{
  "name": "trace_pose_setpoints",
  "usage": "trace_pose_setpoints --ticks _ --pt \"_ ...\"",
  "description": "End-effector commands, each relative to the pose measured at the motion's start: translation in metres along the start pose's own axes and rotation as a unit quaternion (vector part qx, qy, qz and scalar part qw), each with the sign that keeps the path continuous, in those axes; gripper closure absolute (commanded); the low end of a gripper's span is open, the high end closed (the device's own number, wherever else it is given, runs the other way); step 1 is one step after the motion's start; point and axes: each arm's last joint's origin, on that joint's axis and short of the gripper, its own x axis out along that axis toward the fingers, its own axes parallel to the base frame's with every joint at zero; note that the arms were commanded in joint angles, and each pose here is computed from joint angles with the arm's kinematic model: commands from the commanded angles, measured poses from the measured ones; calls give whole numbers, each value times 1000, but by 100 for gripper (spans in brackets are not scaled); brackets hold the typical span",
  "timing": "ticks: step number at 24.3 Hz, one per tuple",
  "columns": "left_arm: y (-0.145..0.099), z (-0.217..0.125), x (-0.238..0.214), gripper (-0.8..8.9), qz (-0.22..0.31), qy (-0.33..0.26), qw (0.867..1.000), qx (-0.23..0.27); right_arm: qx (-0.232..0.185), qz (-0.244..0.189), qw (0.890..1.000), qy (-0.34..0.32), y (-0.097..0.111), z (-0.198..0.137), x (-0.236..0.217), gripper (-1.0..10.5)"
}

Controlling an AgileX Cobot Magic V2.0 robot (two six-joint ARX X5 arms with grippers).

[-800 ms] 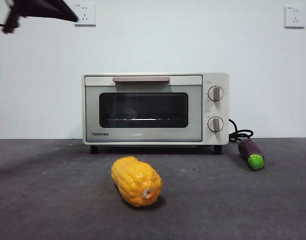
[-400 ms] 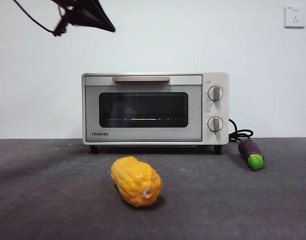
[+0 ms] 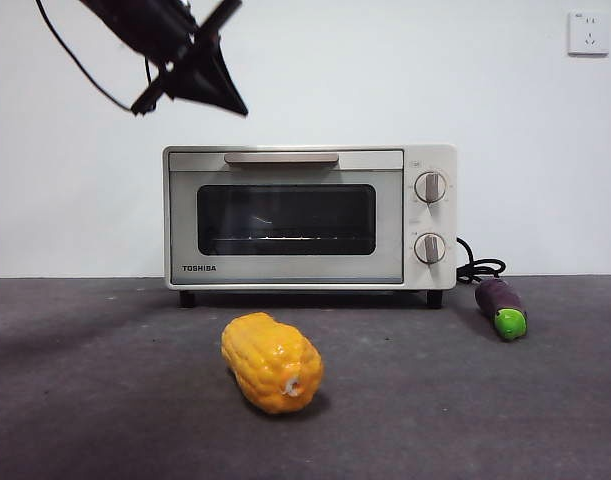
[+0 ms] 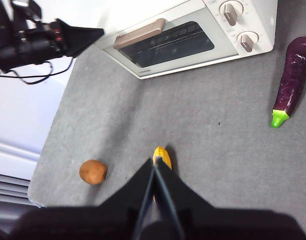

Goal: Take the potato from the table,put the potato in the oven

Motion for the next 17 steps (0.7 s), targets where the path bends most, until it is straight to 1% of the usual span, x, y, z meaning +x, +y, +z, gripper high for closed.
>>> trace_pose_setpoints --ticks 1,7,9,11,14,17 --pt "4 -1 11 820 5 3 1000 5 -20 -1 1000 1 3 2 -2 949" --pt "6 1 16 820 36 -21 999 18 -19 -3 1000 5 3 3 -2 949" --pt "4 2 17 820 36 -29 998 31 -17 -4 1000 7 2 4 -2 949" --pt "4 3 17 820 35 -31 998 33 -16 -4 1000 8 2 4 -1 949" --pt "3 1 20 820 34 -27 998 39 -16 -4 1000 8 2 4 -1 949" --pt "0 0 22 820 38 -24 997 56 -16 -4 1000 8 2 4 -1 949"
